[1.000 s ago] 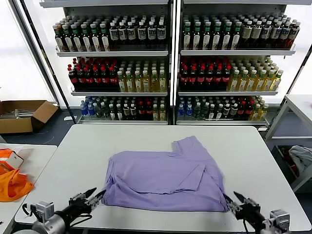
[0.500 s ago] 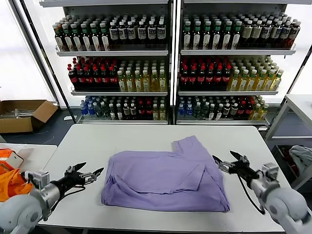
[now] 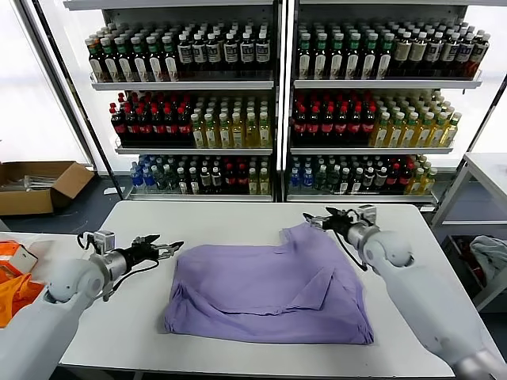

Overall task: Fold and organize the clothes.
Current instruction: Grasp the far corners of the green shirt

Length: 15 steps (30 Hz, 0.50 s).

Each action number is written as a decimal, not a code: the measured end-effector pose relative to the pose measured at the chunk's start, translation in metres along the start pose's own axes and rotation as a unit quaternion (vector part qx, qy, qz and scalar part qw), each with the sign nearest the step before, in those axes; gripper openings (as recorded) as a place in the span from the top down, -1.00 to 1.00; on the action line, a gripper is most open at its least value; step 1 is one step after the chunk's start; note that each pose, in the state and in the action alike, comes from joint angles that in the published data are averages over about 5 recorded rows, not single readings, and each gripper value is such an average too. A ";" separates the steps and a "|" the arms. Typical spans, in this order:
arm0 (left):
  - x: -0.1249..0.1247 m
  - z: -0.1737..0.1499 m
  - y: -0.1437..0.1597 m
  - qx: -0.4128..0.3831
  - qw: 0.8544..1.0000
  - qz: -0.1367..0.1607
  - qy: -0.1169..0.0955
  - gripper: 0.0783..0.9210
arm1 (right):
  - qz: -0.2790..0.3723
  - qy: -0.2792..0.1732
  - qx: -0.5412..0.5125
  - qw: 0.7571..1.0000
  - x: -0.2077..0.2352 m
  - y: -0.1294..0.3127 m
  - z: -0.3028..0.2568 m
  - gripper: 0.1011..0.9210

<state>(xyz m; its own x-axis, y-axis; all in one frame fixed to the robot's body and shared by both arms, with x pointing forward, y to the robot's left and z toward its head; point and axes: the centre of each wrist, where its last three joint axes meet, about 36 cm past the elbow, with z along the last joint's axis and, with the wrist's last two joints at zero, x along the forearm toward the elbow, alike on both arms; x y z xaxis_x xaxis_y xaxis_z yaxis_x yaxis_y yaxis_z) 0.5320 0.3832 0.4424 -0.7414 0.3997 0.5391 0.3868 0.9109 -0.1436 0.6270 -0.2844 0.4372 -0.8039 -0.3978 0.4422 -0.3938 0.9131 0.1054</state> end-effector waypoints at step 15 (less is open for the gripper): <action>-0.036 0.005 -0.014 -0.002 0.999 0.026 0.031 -0.77 | 0.032 0.054 0.016 0.998 -0.037 -0.005 -0.004 -0.76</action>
<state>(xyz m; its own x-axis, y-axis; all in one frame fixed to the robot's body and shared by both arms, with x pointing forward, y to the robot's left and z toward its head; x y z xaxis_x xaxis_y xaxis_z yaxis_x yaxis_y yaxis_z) 0.5504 0.3571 0.4212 -0.6855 0.4387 0.5810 0.4254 0.8890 -0.1694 0.6604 -0.2736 0.4244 -0.7759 -0.3256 0.5403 -0.3591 0.9322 0.0461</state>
